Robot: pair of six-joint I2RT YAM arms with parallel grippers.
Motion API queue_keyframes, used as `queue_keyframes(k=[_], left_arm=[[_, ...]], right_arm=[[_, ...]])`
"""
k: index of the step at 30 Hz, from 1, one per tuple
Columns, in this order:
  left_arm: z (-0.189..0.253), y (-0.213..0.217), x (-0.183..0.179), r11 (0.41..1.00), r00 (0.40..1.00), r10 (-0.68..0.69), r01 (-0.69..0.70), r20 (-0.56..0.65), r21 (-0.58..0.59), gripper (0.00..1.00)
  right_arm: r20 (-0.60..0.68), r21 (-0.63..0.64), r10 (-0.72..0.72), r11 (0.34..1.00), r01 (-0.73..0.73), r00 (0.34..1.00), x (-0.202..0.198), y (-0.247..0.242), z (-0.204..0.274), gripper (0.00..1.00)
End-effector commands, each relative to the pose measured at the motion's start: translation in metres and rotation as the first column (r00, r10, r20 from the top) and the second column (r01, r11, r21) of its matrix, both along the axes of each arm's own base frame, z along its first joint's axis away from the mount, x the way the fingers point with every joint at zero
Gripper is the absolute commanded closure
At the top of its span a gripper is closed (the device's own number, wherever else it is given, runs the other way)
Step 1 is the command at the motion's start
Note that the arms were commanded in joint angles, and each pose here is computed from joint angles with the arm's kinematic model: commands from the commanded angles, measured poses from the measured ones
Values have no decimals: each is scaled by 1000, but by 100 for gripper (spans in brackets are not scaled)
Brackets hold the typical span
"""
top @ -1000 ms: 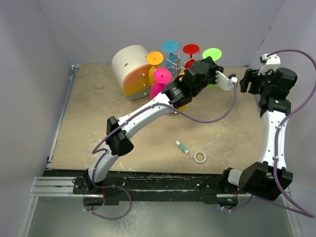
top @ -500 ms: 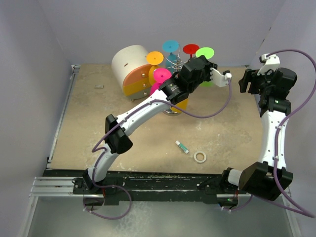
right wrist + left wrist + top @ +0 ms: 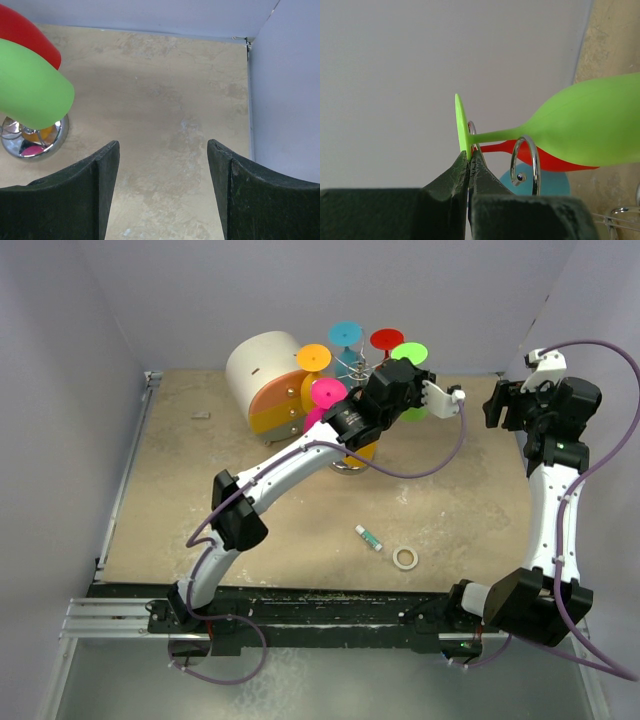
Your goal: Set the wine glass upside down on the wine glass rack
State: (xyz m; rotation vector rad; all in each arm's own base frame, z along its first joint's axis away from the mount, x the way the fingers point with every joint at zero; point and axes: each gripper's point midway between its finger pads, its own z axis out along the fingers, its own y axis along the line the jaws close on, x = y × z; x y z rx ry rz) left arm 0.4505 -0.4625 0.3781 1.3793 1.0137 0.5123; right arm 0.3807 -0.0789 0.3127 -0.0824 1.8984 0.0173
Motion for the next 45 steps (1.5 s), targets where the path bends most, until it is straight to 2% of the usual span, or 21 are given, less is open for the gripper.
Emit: queue_keyframes(k=[1,31,45], left_arm=[[58,30,-12,994,999,31,-26,44,-104,100],[42,45,-28,1000,999,9,-9,-54,-4,100],[50,37,-51,996,991,-86,82,-100,-42,100]], right_arm=[[43,-17,22,1000,-21,999,0,2,11,26],[34,-9,35,999,-35,999,1,4,7,26],[32,-9,34,999,-34,999,1,4,5,26]])
